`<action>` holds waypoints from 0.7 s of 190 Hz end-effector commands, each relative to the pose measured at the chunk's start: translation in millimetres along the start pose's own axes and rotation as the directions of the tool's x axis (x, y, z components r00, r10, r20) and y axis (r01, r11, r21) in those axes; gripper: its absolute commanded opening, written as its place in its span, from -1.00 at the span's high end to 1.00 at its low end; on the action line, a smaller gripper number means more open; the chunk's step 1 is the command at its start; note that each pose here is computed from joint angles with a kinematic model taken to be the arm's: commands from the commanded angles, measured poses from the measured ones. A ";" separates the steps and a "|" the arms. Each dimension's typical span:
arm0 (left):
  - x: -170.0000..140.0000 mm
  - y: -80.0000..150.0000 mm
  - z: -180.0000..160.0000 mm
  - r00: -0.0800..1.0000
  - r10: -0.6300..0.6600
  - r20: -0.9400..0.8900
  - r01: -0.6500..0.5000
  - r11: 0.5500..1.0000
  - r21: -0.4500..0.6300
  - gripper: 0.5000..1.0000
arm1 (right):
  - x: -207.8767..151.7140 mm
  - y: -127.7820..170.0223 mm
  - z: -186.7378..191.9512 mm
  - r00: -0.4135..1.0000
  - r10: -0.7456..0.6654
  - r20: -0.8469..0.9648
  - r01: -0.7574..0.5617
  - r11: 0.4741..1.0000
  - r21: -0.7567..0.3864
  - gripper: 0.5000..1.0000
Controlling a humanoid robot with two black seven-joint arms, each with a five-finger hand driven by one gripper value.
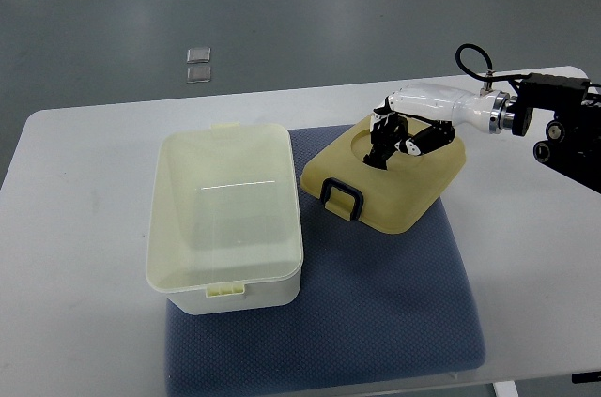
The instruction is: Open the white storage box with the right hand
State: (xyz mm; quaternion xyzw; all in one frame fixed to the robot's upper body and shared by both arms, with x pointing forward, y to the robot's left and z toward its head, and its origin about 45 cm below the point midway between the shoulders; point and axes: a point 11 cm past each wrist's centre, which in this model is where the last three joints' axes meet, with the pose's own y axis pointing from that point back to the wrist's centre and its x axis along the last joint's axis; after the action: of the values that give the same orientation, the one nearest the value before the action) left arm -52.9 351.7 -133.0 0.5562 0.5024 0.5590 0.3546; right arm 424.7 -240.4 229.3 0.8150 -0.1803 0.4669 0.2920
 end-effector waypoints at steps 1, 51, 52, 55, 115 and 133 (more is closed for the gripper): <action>0.0 0.0 0.0 1.000 0.000 -0.001 0.000 1.000 0.000 -1.00 | -11.0 -4.1 -2.6 1.000 -0.004 0.012 0.004 1.000 0.010 0.89; 0.0 0.0 0.0 1.000 0.000 0.001 0.000 1.000 0.000 -1.00 | -19.5 -8.3 -5.1 1.000 0.004 0.028 -0.004 1.000 0.018 -0.11; 0.0 0.0 0.0 1.000 0.000 0.001 0.000 1.000 0.000 -1.00 | -19.5 -8.3 -5.1 1.000 0.004 0.028 -0.004 1.000 0.018 -0.11; 0.5 0.0 0.1 1.000 0.001 -0.001 -0.001 1.000 0.000 -1.00 | -19.4 -8.3 -5.1 1.000 0.005 0.029 -0.005 1.000 0.018 -0.15; 0.0 0.0 0.0 1.000 0.000 -0.001 0.000 1.000 0.000 -1.00 | -9.3 -5.9 -3.3 0.992 0.064 0.113 -0.066 0.998 0.010 -0.65; 0.0 0.0 0.0 1.000 0.000 -0.001 0.000 1.000 0.000 -1.00 | 4.5 -4.7 -2.8 0.978 0.125 0.168 -0.128 0.992 0.006 -0.70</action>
State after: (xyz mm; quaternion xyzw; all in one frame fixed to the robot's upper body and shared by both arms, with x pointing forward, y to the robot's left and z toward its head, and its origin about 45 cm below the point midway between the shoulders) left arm -52.8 351.7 -133.0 0.5560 0.5025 0.5592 0.3545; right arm 421.6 -233.5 221.0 0.8365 -0.2217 0.4289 0.2590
